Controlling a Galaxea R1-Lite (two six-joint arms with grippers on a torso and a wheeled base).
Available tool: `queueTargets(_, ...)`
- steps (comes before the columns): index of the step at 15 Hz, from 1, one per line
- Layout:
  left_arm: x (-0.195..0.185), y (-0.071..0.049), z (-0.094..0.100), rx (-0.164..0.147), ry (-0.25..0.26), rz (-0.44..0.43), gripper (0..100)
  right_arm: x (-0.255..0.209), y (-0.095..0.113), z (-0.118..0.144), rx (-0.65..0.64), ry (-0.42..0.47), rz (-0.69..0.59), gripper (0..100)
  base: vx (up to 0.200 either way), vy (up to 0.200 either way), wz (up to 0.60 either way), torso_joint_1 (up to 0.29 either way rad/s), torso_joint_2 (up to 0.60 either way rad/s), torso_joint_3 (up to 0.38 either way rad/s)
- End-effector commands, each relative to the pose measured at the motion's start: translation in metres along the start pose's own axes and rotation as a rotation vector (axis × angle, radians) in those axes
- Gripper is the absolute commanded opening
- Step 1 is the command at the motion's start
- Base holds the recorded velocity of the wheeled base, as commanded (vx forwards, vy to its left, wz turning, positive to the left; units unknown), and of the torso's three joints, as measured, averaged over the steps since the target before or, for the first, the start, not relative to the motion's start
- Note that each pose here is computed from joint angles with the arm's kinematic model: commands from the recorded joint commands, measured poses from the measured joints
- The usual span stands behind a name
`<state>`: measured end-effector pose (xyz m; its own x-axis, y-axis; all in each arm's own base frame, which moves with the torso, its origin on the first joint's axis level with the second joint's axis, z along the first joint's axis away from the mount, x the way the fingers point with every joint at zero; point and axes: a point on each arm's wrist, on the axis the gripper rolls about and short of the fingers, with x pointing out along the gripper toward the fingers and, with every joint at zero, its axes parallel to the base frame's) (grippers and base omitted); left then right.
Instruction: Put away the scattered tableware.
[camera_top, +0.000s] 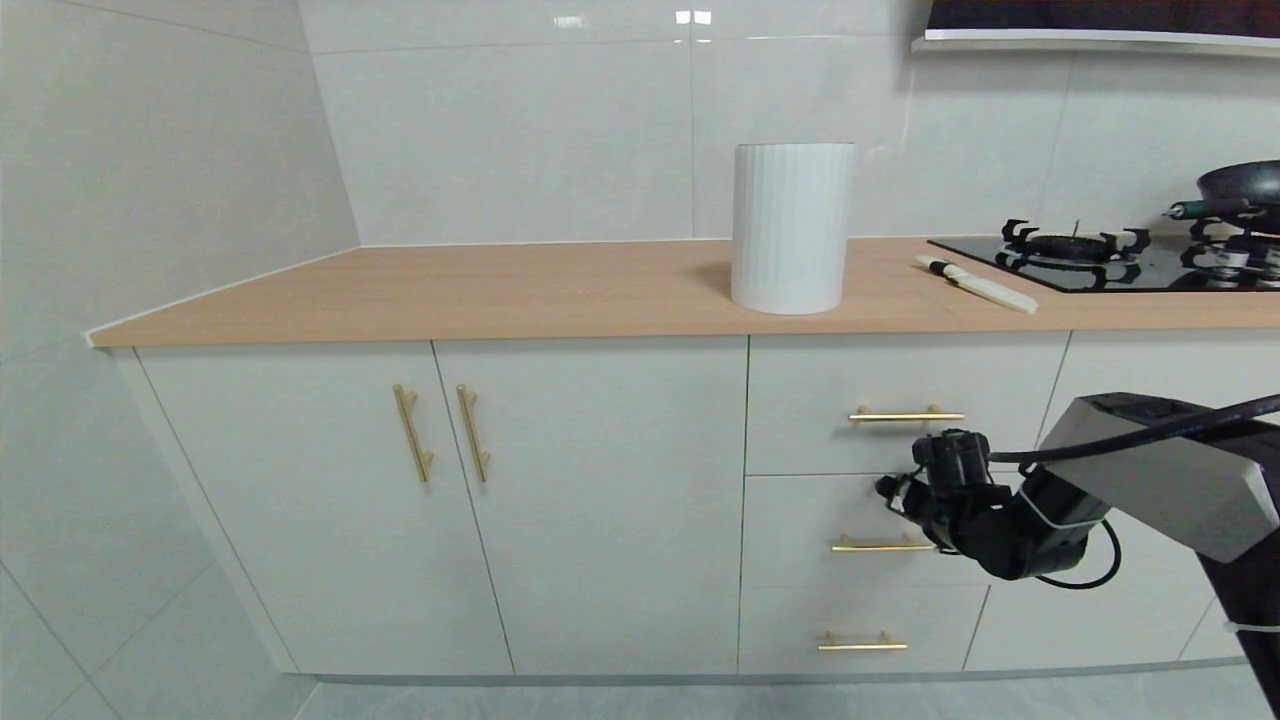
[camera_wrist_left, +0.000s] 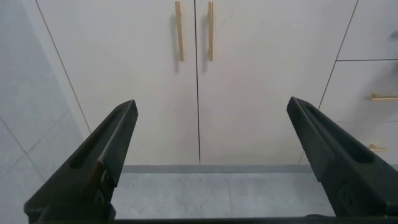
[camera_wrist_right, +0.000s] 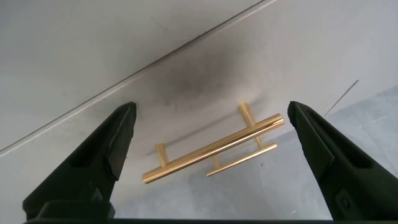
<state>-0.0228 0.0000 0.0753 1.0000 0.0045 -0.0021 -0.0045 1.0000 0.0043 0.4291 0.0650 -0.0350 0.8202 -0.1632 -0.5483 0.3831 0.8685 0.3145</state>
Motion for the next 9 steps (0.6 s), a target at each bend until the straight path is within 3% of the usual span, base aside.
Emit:
queueTargets(1, 0.0, 0.0, 0.0, -0.001, -0.001, 0.002, 100, -0.037, -0.003, 0.009, -0.029, 0.039, 0.023, 100, 0.0, 0.0, 0.0, 0.0, 0.0, 0.0)
queueTargets(6, 0.0, 0.0, 0.0, -0.001, -0.001, 0.0, 100, -0.169, 0.001, 0.067, -0.188, -0.117, 0.159, 100, 0.0, 0.0, 0.0, 0.0, 0.0, 0.0)
queueTargets(9, 0.0, 0.0, 0.0, 0.0, -0.001, 0.002, 100, -0.254, -0.018, 0.069, -0.21, -0.226, 0.192, 100, 0.0, 0.0, 0.0, 0.0, 0.0, 0.0)
